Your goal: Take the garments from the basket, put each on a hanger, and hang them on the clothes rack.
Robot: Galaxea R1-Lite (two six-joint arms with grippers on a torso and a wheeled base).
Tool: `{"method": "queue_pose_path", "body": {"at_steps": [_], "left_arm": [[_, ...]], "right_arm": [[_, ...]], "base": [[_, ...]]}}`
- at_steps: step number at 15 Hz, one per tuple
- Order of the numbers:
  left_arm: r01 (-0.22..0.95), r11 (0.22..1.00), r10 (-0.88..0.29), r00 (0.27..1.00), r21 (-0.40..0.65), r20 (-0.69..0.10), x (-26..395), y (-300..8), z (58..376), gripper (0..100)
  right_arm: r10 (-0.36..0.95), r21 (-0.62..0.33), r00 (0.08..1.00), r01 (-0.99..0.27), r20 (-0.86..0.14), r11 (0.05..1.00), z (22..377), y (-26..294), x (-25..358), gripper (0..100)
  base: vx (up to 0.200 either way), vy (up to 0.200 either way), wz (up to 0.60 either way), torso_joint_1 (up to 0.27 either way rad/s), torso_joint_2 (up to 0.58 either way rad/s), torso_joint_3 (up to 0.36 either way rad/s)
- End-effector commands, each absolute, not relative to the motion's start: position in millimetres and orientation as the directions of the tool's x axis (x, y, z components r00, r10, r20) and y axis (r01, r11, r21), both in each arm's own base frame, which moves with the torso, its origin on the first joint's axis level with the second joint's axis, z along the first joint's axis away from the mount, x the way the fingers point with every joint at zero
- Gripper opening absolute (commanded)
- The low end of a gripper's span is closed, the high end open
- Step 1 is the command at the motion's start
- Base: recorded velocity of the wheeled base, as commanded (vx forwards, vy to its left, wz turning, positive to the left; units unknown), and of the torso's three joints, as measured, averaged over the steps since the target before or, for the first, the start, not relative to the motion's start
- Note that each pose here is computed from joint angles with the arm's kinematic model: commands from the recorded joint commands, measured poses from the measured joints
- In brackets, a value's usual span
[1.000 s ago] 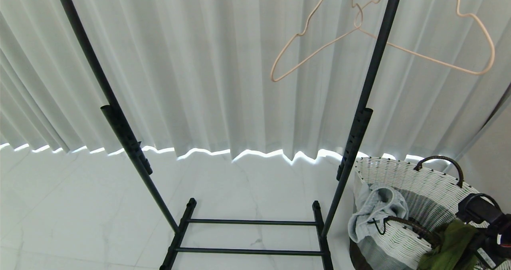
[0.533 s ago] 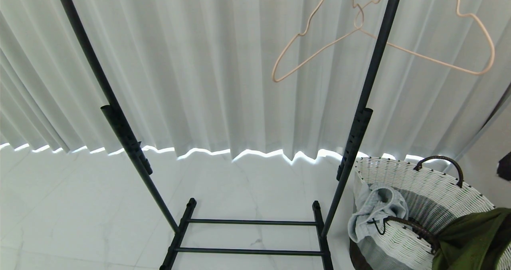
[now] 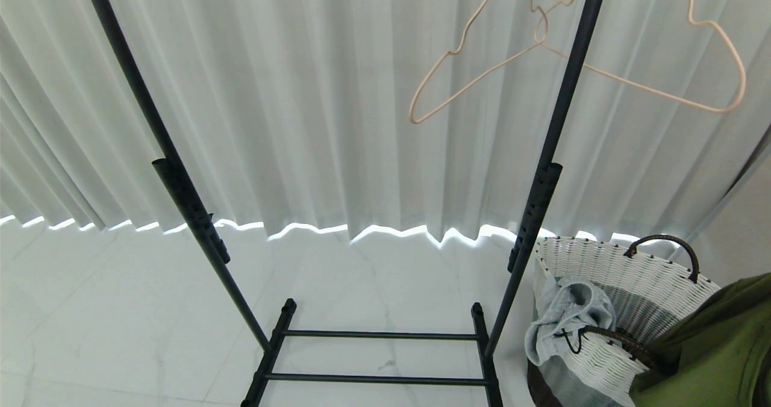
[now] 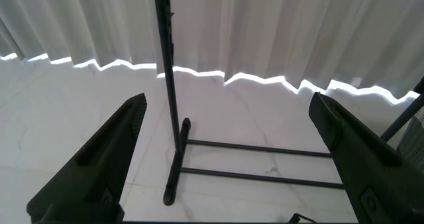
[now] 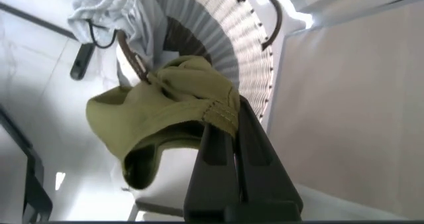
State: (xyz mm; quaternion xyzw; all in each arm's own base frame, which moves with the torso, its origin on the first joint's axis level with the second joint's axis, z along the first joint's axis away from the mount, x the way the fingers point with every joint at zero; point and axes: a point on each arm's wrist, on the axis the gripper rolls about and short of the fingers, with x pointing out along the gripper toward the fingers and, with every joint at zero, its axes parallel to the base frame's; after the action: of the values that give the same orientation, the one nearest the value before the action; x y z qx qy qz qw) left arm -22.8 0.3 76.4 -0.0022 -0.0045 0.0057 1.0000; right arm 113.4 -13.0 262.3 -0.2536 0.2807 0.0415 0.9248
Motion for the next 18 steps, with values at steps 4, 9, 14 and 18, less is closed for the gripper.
{"method": "queue_pose_path", "body": {"at_steps": [4,9,14,18], "left_arm": [[-0.012,1.0,0.012,1.0,-0.005,0.009,-22.8,0.3,76.4,100],[-0.012,1.0,0.012,1.0,0.0,0.009,-22.8,0.3,76.4,100],[-0.012,1.0,0.012,1.0,-0.002,0.009,-22.8,0.3,76.4,100],[-0.014,1.0,0.014,1.0,-0.002,0.009,-22.8,0.2,76.4,100]], "right_arm": [[-0.068,-0.455,0.851,-0.209,-0.52,0.866,264.6,-12.3,107.3,0],[-0.068,-0.455,0.851,-0.209,-0.52,0.866,264.1,-12.1,106.0,0],[-0.065,-0.454,0.851,-0.211,-0.52,0.866,264.1,-12.0,106.5,0],[-0.056,-0.453,0.851,-0.221,-0.522,0.863,264.0,-10.8,106.5,0]], "base": [[-0.2,0.0,0.0,0.004,0.0,0.002],[-0.08,0.0,0.0,-0.001,0.0,0.003],[0.0,0.12,0.0,0.001,0.0,0.003],[0.0,0.2,0.0,0.005,0.01,0.004]]}}
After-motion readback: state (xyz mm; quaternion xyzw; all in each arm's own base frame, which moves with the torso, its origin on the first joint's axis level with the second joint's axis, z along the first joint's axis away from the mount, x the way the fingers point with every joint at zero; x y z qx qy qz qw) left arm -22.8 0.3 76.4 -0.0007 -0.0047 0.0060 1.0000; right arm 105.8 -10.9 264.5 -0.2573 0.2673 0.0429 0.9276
